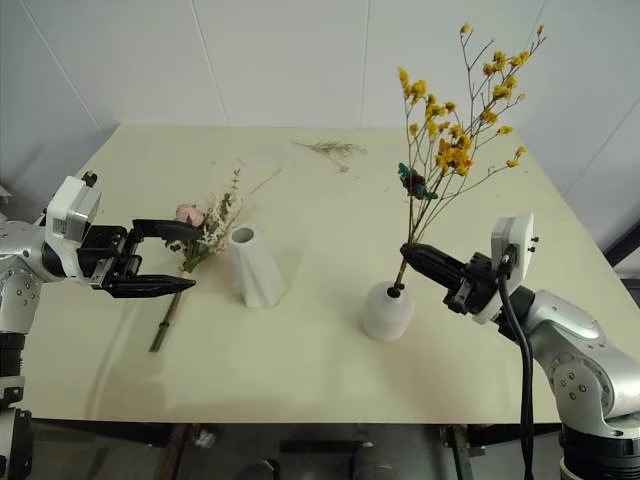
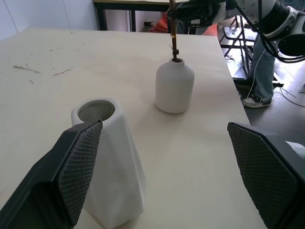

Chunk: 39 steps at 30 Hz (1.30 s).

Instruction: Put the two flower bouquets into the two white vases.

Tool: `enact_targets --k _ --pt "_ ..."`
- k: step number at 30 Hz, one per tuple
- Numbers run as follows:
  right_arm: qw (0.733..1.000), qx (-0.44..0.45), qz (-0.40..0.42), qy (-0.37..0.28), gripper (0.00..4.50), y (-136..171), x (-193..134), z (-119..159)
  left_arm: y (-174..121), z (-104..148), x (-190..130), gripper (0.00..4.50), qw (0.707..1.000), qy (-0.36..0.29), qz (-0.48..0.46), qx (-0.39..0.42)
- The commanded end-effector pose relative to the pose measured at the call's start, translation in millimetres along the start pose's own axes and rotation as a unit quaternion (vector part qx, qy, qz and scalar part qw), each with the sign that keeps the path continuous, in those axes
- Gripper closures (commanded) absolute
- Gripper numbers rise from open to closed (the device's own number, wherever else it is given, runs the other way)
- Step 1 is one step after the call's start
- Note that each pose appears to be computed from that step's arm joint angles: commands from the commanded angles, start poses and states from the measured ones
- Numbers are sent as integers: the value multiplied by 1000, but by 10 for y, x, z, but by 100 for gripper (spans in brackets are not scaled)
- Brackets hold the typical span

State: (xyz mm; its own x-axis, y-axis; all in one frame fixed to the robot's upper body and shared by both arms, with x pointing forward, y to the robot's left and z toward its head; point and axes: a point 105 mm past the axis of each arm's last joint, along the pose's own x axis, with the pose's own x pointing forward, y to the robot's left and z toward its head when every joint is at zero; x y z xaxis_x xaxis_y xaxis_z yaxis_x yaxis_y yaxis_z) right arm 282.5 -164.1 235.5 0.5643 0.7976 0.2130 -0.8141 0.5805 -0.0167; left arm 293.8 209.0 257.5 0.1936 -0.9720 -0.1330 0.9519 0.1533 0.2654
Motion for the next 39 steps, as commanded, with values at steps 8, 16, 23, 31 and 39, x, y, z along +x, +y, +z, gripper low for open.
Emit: enact_targets --k 8,16,23,31,39 --pt "1000 0 8 -11 446 34 29 -55 -6 123 -34 0 1000 0 10 29" --pt "1000 6 9 -6 446 88 30 -172 10 140 -37 0 999 -2 15 33" --pt "1000 1 5 1 446 85 9 -212 27 150 -32 0 999 -3 16 36" --pt "998 -54 -14 1 279 14 -53 -210 39 154 -25 0 999 -3 17 39" --pt "994 -90 -25 56 178 -21 -442 4 102 50 -167 0 997 27 56 34"
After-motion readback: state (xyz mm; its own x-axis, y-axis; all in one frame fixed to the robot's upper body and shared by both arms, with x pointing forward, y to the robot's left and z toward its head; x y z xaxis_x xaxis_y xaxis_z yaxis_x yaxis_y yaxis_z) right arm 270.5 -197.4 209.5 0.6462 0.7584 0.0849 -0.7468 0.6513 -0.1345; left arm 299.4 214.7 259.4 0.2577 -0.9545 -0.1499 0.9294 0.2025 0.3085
